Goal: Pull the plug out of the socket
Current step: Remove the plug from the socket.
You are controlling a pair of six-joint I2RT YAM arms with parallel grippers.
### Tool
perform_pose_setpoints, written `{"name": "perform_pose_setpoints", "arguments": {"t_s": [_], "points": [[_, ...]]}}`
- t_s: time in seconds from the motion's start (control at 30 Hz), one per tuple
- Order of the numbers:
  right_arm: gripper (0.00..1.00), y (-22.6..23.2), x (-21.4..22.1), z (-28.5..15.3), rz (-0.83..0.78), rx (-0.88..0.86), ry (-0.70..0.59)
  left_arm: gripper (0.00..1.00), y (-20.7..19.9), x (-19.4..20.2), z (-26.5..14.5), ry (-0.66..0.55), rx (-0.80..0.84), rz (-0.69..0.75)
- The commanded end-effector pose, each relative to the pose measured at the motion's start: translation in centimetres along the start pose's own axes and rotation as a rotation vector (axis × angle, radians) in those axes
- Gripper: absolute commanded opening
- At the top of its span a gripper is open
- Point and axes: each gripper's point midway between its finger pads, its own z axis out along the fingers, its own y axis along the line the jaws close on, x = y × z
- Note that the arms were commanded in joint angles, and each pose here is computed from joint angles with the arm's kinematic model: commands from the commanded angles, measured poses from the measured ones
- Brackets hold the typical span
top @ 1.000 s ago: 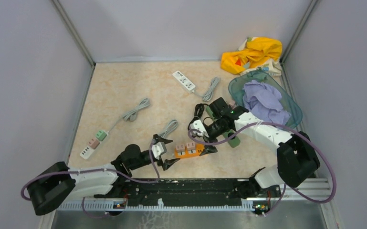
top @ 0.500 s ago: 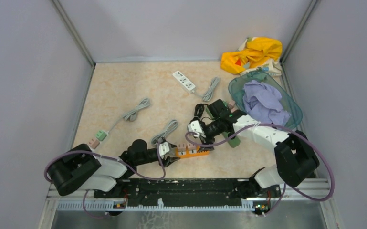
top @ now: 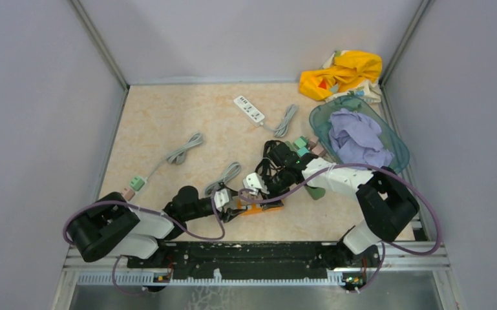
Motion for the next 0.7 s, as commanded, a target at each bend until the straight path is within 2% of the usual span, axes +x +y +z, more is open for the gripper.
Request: {"name": "perform_pose_setpoints", "arguments": {"t_s": [0.0,0.27,0.4,0.57,0.67], "points": [[0.58,-1.7,-1.4,-0.3,-0.026,0.047,-0.015,0.64,0.1,-2.0,1.6,-0.064,0.049,0.01],[0.42,-2.4,-1.4,-0.3,-0.005,0.08,-0.01,0.44,-0.1,-1.4,2.4,-0.066,0.068,-0.004],[0.34,-2.3,-1.5,-0.2,-0.005,0.078,-0.013,0.27,-0.1,-0.9,2.3,-0.049,0.066,-0.007],[0.15,-1.8,-2.1,0.3,-0.011,0.057,-0.029,0.03,-0.5,0.0,2.2,-0.019,0.082,-0.024],[0.04,-1.3,-3.5,0.9,-0.002,0.033,-0.069,0.01,-0.7,0.7,2.1,0.0,0.088,-0.047]]}}
